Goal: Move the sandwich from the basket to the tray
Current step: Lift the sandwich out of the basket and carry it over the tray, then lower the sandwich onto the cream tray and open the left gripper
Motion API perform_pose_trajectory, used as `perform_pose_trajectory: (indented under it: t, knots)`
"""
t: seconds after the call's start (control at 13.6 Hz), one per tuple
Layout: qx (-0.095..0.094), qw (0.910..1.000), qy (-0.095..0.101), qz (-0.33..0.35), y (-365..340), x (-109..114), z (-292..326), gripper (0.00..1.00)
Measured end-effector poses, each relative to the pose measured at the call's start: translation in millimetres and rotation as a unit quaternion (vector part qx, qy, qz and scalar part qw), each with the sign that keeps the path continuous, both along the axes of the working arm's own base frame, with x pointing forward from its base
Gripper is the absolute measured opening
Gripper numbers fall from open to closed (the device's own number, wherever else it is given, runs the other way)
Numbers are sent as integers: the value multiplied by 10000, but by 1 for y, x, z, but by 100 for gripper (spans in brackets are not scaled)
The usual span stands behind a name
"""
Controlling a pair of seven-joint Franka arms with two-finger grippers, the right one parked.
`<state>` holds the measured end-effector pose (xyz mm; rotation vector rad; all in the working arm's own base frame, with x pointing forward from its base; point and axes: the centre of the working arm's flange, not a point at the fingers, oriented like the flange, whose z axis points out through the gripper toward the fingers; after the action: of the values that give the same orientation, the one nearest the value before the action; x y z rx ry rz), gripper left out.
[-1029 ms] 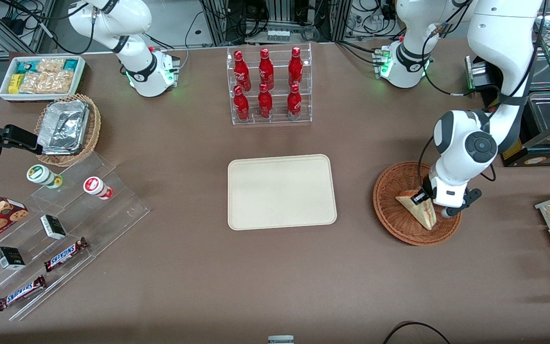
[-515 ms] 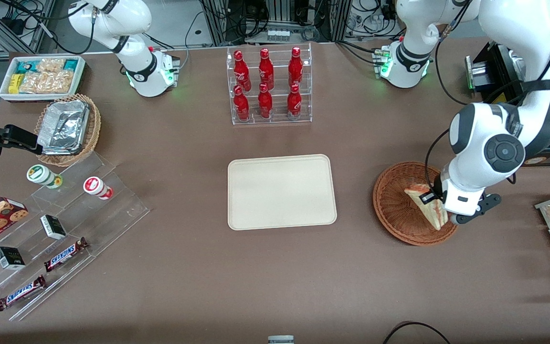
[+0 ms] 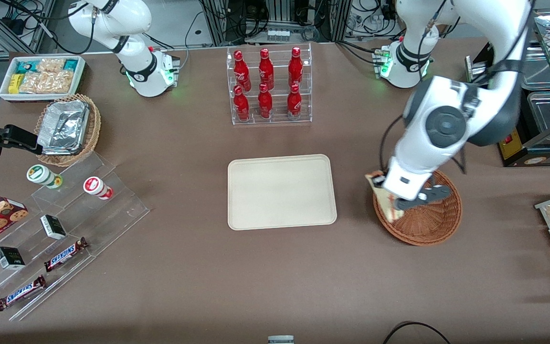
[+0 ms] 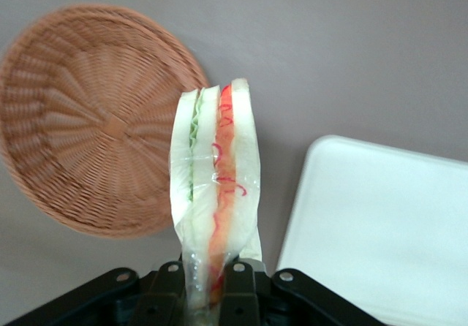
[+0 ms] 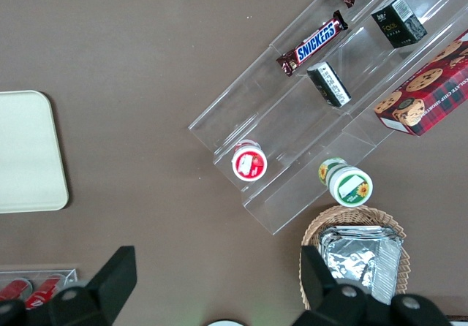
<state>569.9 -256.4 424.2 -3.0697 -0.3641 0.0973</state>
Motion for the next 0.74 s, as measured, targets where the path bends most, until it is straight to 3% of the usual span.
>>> perform_pose_trajectory:
  t: [0.51, 0.74]
  knots:
    - [-131, 9962, 192, -838, -154, -35, -57, 15]
    - [-307, 9933, 125, -1110, -213, -57, -103, 15]
